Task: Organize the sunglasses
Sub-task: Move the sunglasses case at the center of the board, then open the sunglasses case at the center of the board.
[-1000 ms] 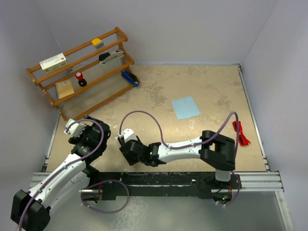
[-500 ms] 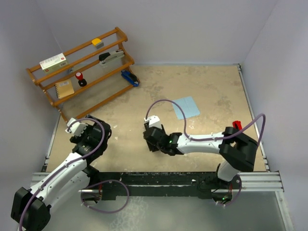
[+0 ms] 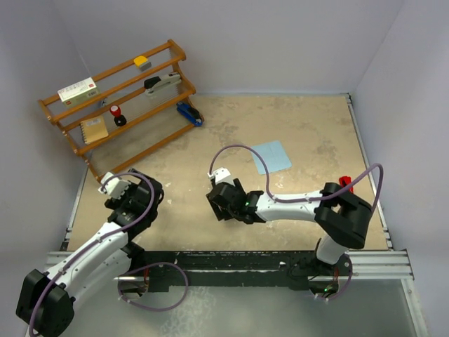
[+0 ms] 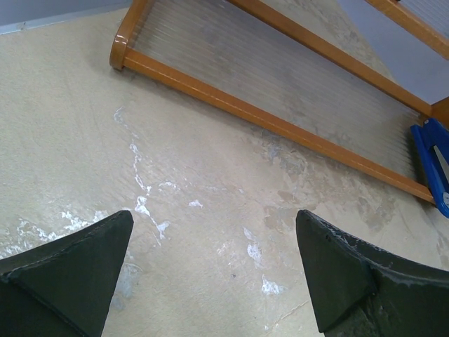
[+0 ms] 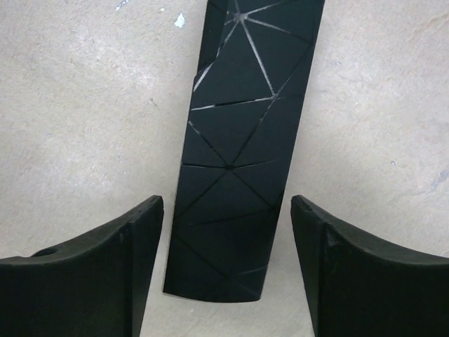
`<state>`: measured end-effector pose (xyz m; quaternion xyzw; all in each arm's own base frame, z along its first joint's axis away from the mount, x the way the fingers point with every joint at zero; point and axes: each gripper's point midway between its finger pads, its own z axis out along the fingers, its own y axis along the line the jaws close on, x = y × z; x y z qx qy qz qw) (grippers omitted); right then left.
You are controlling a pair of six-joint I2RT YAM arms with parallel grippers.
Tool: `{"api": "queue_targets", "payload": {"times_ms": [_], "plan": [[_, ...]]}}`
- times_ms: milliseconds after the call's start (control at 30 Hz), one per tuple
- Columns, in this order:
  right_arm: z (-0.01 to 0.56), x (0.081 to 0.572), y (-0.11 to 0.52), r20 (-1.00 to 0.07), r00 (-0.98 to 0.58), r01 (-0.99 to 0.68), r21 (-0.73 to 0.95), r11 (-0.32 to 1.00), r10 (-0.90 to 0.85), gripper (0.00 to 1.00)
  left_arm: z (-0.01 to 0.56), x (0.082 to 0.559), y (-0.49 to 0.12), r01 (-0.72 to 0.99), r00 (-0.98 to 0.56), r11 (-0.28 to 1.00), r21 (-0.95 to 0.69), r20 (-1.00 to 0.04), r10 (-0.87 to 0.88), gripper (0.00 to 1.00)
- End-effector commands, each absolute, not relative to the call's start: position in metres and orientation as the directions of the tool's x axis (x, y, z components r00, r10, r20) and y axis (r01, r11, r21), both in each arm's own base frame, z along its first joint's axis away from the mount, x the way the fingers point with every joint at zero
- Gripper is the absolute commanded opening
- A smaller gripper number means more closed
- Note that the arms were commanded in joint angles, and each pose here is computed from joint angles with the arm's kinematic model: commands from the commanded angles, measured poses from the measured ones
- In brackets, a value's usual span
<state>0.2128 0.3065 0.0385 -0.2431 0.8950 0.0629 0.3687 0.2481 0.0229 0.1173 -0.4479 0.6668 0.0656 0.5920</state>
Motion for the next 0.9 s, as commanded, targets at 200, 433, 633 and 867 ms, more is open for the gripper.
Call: {"api": "queue_targets", "payload": {"times_ms": [200, 433, 633, 867], "plan": [[0.063, 0.232, 0.316, -0.711, -0.540, -0.477, -0.182, 0.860, -0.450, 0.83, 0.117, 0.250, 0.022, -0.663, 0.111, 0.596, -0.453, -0.847, -0.520, 0.96], [0.083, 0.232, 0.308, -0.695, -0.479, -0.435, -0.343, 0.833, -0.536, 0.79, 0.116, 0.252, 0.021, -0.661, 0.110, 0.598, -0.453, -0.847, -0.520, 0.96], [0.081, 0.228, 0.308, -0.665, -0.467, -0.438, -0.398, 0.806, -0.582, 0.72, 0.114, 0.252, 0.021, -0.660, 0.110, 0.599, -0.454, -0.847, -0.520, 0.96], [0.074, 0.226, 0.306, -0.639, -0.473, -0.443, -0.423, 0.790, -0.607, 0.60, 0.115, 0.252, 0.021, -0.659, 0.113, 0.598, -0.455, -0.847, -0.520, 0.96]]}}
